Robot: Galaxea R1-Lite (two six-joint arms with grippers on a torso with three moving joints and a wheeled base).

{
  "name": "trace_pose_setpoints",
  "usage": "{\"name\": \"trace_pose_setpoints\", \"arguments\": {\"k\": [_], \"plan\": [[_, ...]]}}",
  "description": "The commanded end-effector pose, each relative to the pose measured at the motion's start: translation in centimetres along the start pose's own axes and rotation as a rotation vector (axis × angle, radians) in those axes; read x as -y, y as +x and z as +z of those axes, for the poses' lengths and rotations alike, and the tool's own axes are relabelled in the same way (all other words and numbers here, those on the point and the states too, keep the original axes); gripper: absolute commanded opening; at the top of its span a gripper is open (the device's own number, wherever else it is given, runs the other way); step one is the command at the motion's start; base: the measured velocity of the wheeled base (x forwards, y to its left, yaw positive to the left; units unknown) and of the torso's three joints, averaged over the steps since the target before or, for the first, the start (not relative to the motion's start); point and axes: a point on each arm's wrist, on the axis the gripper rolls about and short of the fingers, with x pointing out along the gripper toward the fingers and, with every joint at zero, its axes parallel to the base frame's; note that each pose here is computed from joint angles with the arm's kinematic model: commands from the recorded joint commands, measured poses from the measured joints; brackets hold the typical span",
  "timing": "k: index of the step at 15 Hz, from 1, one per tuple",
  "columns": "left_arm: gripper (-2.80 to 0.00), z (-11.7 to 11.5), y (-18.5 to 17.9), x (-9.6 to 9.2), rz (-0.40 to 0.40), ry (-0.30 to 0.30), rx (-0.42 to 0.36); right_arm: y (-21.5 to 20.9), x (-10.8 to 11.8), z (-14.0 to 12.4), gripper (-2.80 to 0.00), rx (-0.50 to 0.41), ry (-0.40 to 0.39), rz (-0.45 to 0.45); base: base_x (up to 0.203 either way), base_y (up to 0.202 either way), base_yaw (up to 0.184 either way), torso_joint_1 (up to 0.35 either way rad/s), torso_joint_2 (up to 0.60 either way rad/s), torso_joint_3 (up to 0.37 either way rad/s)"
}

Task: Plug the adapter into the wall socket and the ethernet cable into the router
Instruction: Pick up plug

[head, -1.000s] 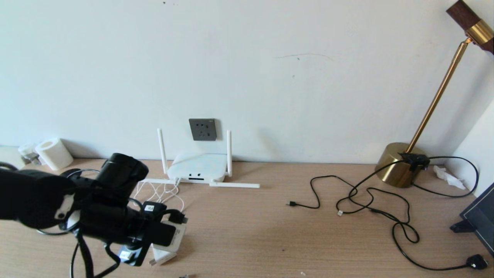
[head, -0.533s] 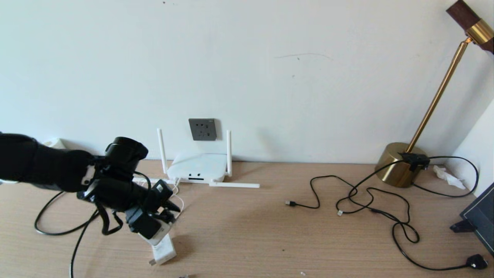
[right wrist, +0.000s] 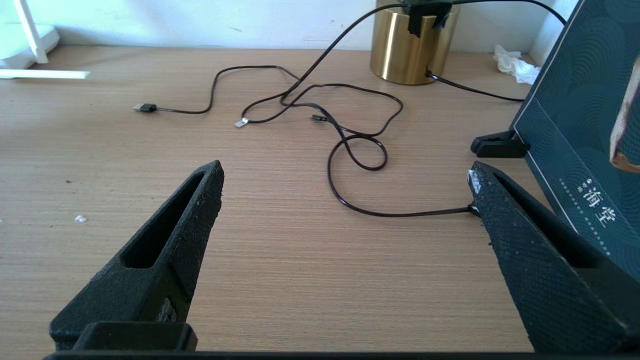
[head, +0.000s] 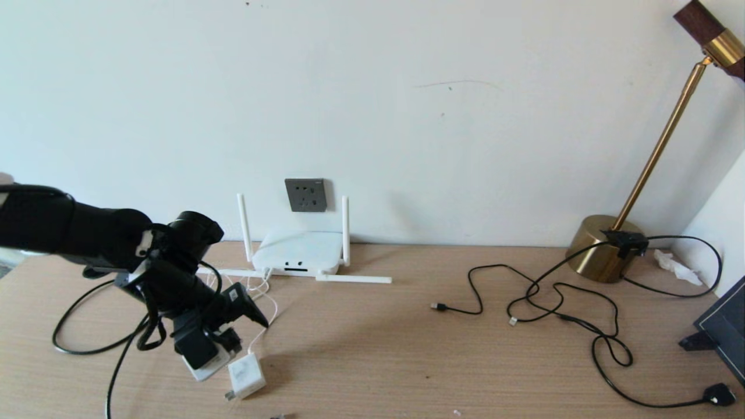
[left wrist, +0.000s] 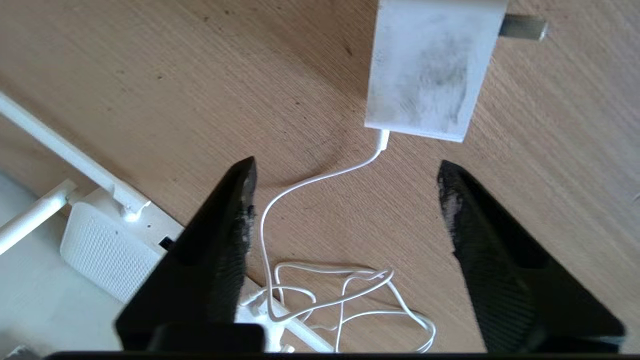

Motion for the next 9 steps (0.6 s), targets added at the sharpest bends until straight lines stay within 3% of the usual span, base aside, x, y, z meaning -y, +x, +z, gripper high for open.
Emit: {"name": "trace_pose_setpoints", "arguments": {"k": [1,9], "plan": [[0.00,-0.1,0.3,0.1,-0.009,0.021,0.009,0.0,0.0,0.0,0.00,-0.001,0.000,0.000,0.000,0.000,0.000,0.000,0.00,0.000],[0.00,0.5,3.2,1.5,-0.089,0.002,0.044,0.0,0.0,0.0,0.00,-0.001,0.000,0.000,0.000,0.000,0.000,0.000,0.00,0.000]]}}
